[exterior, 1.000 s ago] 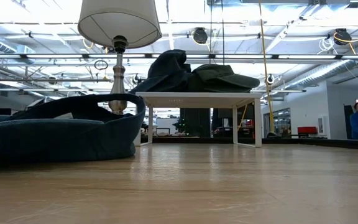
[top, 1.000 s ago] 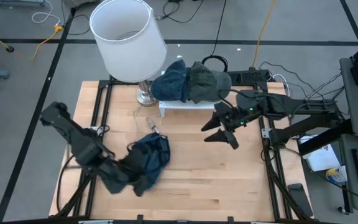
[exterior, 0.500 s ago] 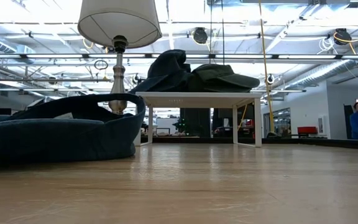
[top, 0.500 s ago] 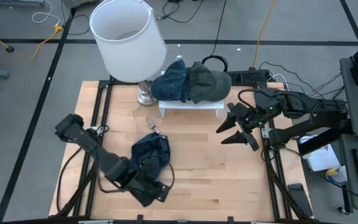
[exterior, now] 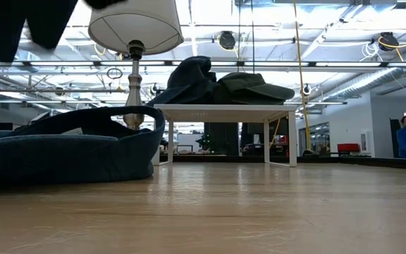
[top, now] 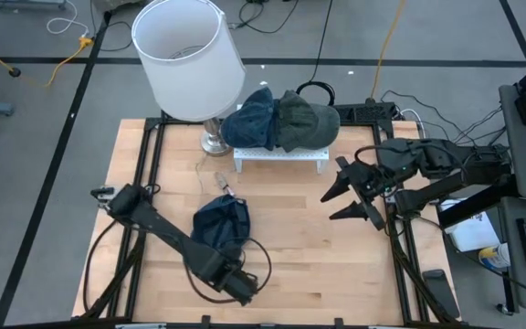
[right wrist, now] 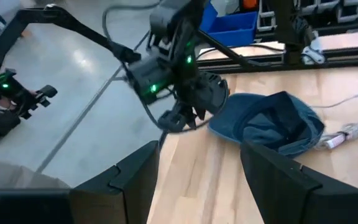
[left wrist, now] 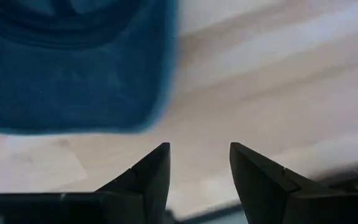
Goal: Pick & Place hat
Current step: Stack the blue cap on the blue caps on the shelf
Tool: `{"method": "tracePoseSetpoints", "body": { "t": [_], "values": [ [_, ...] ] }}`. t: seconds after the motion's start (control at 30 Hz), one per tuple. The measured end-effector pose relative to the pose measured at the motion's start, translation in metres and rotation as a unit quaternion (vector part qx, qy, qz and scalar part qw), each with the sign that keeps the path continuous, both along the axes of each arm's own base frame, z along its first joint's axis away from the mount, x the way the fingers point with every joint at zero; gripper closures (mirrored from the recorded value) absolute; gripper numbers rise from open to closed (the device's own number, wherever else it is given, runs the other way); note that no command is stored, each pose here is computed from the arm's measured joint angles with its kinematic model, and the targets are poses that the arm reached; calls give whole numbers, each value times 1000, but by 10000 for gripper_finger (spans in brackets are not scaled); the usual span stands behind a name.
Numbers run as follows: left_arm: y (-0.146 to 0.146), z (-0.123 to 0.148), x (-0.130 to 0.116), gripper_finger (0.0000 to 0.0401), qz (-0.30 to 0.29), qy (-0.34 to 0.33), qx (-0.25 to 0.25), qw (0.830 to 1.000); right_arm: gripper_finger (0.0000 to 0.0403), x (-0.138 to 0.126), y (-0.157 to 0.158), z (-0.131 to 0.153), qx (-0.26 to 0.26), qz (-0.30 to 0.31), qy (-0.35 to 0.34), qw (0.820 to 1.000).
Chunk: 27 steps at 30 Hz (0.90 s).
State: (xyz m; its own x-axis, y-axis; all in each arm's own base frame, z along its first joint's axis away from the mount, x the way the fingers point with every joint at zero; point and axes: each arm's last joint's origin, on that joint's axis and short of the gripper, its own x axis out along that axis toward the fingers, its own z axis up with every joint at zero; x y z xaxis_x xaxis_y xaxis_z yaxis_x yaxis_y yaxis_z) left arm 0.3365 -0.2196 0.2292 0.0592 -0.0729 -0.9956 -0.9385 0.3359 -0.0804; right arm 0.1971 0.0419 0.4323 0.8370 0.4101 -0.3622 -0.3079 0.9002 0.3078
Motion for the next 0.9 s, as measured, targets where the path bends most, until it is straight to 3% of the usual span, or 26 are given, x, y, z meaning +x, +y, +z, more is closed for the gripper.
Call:
{"method": "tracePoseSetpoints", "body": {
  "t": [0.4,0.67,0.8,0.9],
  "values": [
    [9,-39,11,233,18,60,60,996,181,-1,5,0,-15,19,-8,1000],
    [13,-71,14,233,-18,129,78,988,181,-1,5,0,-23,21,-12,999],
    [15,-73,14,235,-21,140,77,987,181,-1,5,0,-23,21,-12,999],
    [16,-72,12,259,-14,156,74,985,181,-1,5,0,-28,24,-14,999]
  ]
}}
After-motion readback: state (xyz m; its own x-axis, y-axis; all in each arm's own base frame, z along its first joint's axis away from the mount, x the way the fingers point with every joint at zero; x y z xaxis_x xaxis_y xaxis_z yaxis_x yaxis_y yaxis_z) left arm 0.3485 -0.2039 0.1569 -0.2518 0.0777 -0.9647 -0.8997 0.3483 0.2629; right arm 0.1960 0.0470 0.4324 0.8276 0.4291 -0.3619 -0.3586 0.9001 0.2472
